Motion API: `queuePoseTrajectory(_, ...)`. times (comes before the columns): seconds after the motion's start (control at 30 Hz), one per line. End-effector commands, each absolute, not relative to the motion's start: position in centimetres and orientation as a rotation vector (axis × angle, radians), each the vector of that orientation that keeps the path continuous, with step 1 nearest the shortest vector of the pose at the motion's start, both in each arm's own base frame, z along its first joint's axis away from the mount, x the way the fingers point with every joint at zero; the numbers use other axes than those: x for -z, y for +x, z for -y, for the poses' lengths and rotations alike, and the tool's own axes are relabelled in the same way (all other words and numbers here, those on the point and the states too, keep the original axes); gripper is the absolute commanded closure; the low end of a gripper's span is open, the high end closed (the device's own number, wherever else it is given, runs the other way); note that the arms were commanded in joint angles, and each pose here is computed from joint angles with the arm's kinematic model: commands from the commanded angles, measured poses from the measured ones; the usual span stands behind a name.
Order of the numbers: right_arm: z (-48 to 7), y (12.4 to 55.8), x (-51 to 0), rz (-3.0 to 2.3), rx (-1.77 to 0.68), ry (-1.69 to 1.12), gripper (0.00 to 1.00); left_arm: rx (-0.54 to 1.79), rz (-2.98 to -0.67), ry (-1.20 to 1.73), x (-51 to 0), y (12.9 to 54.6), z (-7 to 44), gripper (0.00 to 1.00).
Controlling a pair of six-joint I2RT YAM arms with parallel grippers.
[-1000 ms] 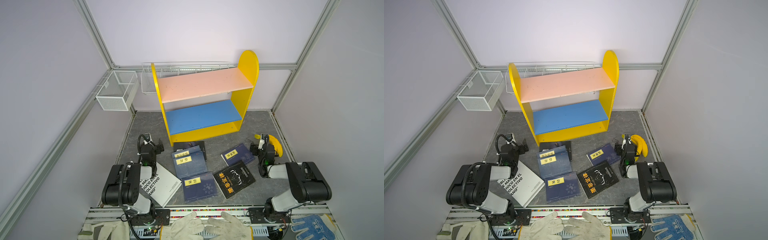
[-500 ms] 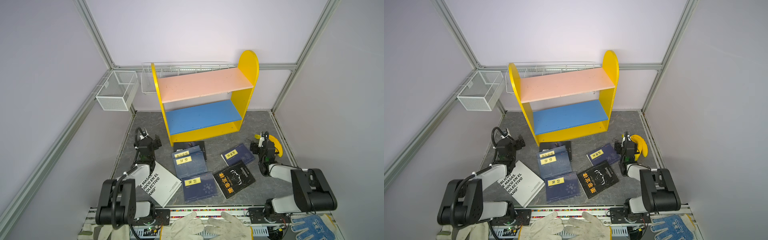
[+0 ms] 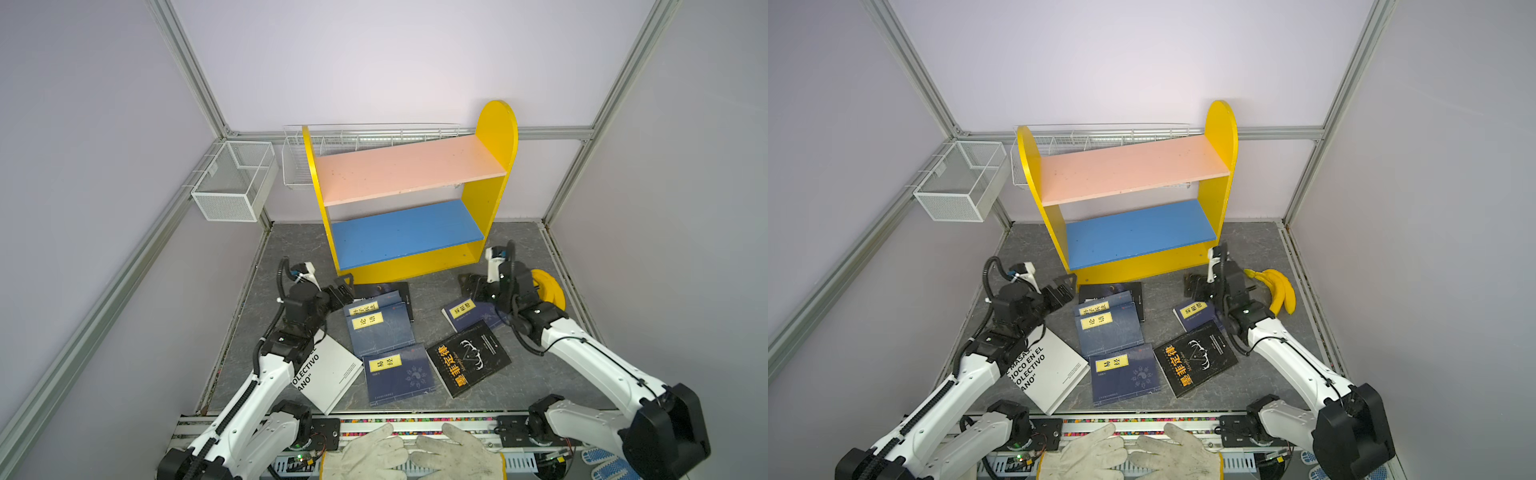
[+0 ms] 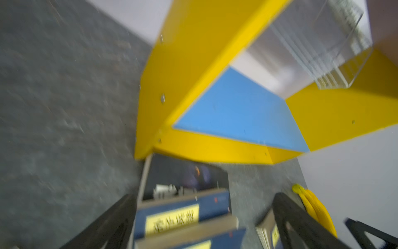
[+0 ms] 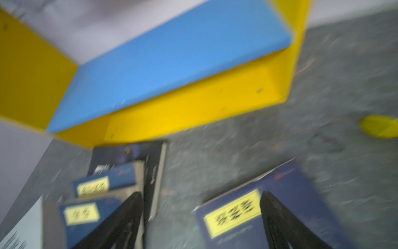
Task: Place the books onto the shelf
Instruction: 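Reach both grippers toward the leaning stack of blue books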
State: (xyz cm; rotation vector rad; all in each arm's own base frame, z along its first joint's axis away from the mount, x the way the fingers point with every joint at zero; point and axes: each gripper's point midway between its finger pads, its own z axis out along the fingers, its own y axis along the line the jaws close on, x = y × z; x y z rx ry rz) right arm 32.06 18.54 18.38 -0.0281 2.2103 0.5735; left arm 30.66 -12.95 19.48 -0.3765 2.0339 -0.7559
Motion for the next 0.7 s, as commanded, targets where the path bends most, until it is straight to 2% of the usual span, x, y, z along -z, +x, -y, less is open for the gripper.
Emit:
queuePoseTrajectory(0.0, -22.3, 27.3, -15.7, -2.366, -0.689, 0.036, 0.12, 0.929, -2.169, -0.525, -17.1, 27.3, 16.3, 0.01)
queuePoseTrajectory(0.1, -23.9, 24.8, -15.6, -2.371, -0.653, 0.024, 0.12, 0.995, -2.160, -0.574, -16.5, 24.9, 18.1, 0.01)
queuePoseTrajectory(0.2, -24.2, 24.1, -16.3, -2.330, -0.644, 0.017, 0.11, 0.988, -2.120, -0.559, -17.3, 23.9, 18.0, 0.01)
queuePoseTrajectory(0.27, -24.8, 23.9, -15.8, -2.348, -0.688, 0.015, 0.11, 1.165, -1.959, -0.473, -20.0, 24.0, 19.2, 0.01)
queuePoseTrajectory(0.37, -24.2, 24.1, -14.7, -2.434, -0.630, 0.042, 0.11, 1.330, -1.813, -0.425, -20.1, 23.7, 19.7, 0.01)
queuePoseTrajectory(0.47, -24.2, 24.3, -13.5, -2.490, -0.580, 0.037, 0.11, 1.222, -1.994, -0.461, -17.9, 24.1, 18.9, 0.01)
queuePoseTrajectory(0.57, -25.2, 24.4, -12.5, -2.498, -0.596, -0.024, 0.11, 1.014, -2.154, -0.326, -17.3, 23.7, 18.4, 0.01)
queuePoseTrajectory(0.67, -25.8, 25.0, -12.1, -2.480, -0.573, -0.112, 0.11, 0.645, -2.321, -0.344, -14.6, 23.5, 14.8, 0.01)
